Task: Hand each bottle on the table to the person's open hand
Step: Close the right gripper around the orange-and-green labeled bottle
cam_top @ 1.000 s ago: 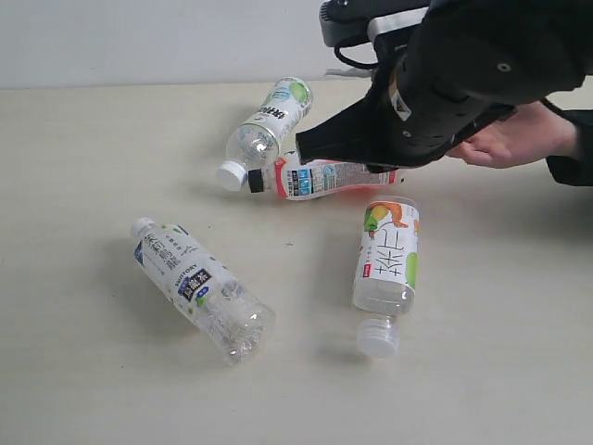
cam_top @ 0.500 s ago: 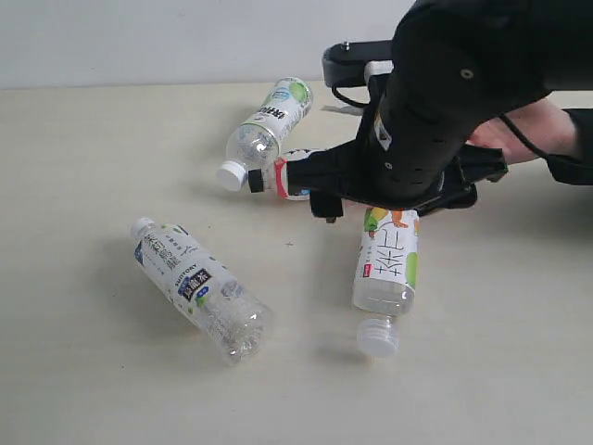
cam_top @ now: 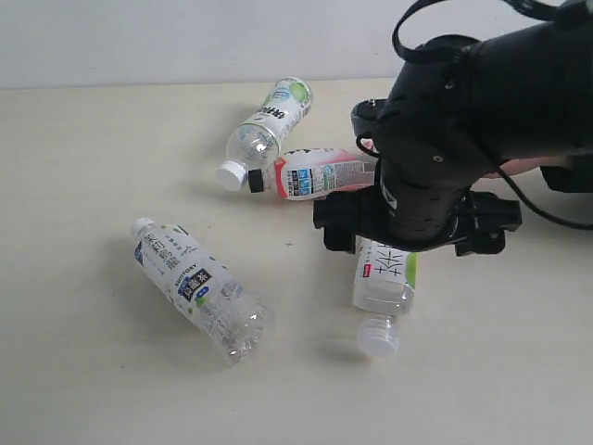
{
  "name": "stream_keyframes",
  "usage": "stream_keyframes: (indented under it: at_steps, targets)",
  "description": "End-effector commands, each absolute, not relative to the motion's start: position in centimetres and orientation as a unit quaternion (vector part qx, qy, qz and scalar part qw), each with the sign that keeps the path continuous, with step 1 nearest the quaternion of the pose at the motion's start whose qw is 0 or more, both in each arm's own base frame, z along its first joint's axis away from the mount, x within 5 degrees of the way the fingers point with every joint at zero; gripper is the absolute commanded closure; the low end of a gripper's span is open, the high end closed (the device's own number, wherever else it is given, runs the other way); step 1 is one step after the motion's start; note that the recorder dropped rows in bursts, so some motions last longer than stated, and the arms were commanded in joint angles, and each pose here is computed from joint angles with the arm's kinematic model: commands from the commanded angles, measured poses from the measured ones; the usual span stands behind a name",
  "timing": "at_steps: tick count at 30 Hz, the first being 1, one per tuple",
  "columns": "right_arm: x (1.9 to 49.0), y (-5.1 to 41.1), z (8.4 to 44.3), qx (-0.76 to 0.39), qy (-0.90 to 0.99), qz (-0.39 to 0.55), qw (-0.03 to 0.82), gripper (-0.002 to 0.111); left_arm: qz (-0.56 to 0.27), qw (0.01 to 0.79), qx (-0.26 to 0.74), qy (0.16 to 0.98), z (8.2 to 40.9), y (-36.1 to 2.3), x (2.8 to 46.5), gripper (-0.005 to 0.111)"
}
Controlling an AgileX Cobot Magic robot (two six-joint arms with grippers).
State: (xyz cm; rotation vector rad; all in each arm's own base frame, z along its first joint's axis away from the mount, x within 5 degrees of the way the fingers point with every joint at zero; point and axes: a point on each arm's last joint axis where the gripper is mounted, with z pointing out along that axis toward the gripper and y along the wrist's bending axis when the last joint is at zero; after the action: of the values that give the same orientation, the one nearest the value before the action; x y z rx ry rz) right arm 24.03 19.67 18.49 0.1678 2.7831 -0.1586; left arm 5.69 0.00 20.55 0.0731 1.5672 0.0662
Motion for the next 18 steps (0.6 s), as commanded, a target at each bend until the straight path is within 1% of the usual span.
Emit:
stream_keyframes:
  at_steps: [1,5,9,17,18]
  targets:
    - [24.2,19.7,16.6,0.052,0.981,-0.070,0.172,0.003,0.031,0.711,0.032,0.702,20.6,0.0,5.6,0.107]
    - [24.7,19.6,15.1,0.061,0.977,-0.095,0.179,0.003,0.031,0.711,0.032,0.702,20.6,0.0,5.6,0.107]
    - [25.1,20.3,13.6,0.055,0.979,-0.078,0.182,0.003,0.031,0.711,0.032,0.702,20.6,0.0,5.6,0.107]
    - [25.5,20.7,12.4,0.049,0.979,-0.072,0.186,0.003,0.031,0.711,0.032,0.702,20.6,0.0,5.6,0.107]
    - [25.5,20.7,12.4,0.047,0.979,-0.071,0.188,0.006,0.031,0.711,0.032,0.702,20.6,0.0,5.6,0.107]
